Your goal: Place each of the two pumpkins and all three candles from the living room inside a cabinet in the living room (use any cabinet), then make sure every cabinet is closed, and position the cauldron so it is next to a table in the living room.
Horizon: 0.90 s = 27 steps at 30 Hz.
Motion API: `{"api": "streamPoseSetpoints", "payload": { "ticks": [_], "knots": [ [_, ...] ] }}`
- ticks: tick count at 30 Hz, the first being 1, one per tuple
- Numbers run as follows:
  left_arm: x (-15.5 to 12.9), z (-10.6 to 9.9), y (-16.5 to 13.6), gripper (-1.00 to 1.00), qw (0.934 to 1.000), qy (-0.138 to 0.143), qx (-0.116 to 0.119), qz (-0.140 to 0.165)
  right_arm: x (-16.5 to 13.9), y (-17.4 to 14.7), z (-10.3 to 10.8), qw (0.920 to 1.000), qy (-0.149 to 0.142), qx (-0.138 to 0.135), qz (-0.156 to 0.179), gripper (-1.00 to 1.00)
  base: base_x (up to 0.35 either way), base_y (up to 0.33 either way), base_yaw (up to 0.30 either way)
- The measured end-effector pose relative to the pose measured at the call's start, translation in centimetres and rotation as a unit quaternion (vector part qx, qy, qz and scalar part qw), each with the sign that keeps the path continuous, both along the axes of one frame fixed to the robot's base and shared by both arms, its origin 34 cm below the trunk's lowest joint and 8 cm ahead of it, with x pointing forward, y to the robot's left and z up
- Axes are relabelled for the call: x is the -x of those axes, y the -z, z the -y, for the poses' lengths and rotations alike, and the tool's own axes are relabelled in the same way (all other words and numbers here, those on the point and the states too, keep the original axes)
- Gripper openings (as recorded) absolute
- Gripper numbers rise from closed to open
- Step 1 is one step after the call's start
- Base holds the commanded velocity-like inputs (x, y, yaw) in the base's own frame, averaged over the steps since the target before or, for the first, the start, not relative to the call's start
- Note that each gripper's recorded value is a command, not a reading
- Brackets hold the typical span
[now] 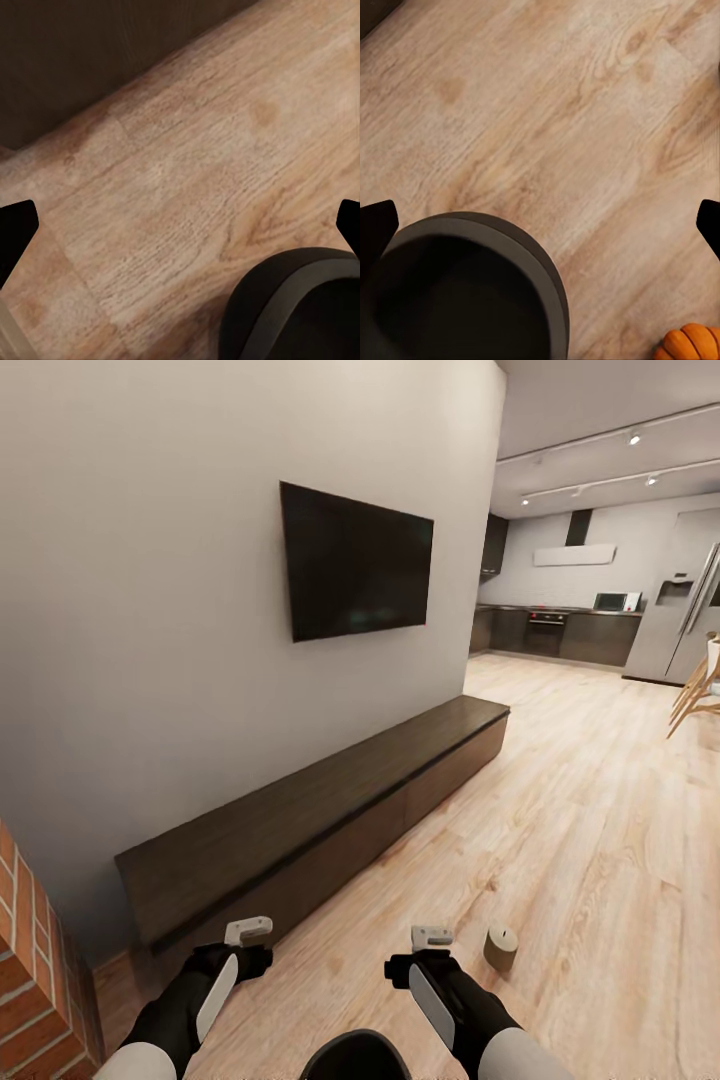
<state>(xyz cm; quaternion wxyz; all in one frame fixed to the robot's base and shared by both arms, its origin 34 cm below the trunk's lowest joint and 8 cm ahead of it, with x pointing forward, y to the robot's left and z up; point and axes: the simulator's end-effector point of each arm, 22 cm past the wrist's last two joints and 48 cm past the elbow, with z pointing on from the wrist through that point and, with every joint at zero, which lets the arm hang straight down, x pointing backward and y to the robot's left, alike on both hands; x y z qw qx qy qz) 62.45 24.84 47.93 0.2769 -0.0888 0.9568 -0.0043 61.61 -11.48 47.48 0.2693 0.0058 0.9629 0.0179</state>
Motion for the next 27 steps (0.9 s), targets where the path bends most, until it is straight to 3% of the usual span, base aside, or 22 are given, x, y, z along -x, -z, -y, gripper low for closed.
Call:
{"api": "streamPoseSetpoints", "payload": {
  "ticks": [27],
  "knots": [
    [0.9,-0.3,5.4,1.0,1.0,-0.002,-0.004,0.005,1.1,5.8,0.0,1.0,0.001,-0.001,0.003,1.0,0.0,0.0,0.0]
  ]
}}
